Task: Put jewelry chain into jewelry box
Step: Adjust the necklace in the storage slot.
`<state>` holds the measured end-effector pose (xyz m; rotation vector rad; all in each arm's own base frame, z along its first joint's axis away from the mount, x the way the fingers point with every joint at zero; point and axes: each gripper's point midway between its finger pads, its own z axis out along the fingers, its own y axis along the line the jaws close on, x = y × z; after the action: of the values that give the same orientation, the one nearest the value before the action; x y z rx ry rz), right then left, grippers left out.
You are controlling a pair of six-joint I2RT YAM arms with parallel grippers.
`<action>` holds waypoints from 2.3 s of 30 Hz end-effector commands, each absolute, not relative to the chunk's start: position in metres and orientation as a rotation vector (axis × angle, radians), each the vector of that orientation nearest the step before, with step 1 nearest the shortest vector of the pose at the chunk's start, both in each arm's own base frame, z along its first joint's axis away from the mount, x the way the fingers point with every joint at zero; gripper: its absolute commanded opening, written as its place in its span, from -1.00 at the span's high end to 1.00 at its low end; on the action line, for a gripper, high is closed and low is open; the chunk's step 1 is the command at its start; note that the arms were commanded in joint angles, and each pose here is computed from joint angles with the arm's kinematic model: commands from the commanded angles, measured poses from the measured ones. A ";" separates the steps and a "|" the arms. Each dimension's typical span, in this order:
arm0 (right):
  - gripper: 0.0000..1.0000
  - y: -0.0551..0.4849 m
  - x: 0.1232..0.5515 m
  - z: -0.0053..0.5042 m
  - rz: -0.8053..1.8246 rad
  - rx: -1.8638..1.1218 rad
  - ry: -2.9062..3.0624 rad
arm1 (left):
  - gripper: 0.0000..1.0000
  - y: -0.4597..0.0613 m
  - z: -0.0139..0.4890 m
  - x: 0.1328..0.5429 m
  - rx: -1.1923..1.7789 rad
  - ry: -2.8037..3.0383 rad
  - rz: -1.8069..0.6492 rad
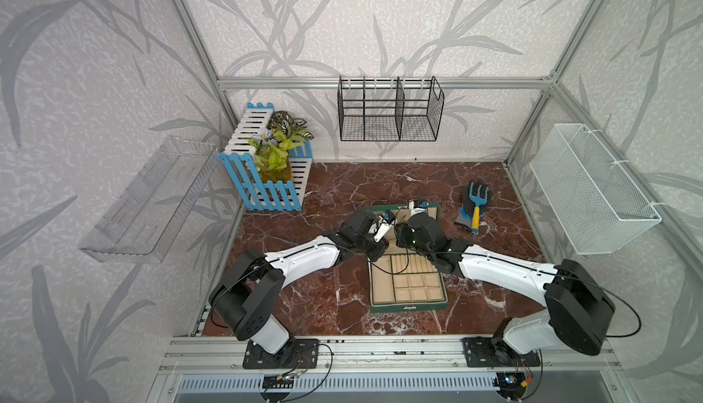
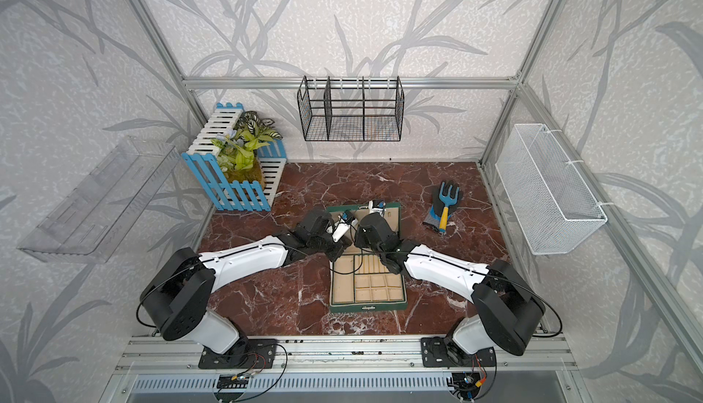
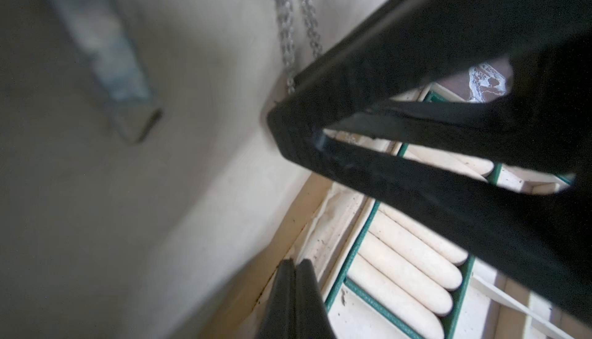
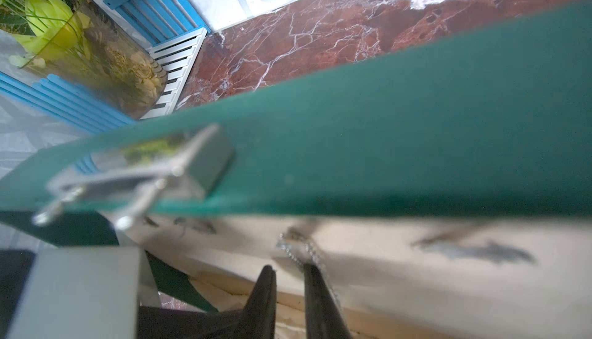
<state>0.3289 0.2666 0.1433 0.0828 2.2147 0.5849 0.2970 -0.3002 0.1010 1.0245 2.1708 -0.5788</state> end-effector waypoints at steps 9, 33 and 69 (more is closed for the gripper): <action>0.52 0.250 0.335 0.138 0.478 0.135 2.212 | 0.97 -0.313 0.109 0.297 1.020 2.138 -0.636; 1.00 0.252 0.338 0.142 0.474 0.059 2.239 | 0.97 -0.314 0.111 0.299 1.001 2.135 -0.640; 1.00 0.261 0.284 0.132 0.690 -0.033 2.401 | 0.97 -0.309 0.107 0.308 0.938 2.156 -0.591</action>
<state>0.2895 0.2629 0.1340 -0.0337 2.3858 0.6850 0.3032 -0.3013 0.1005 0.9538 2.1890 -0.5700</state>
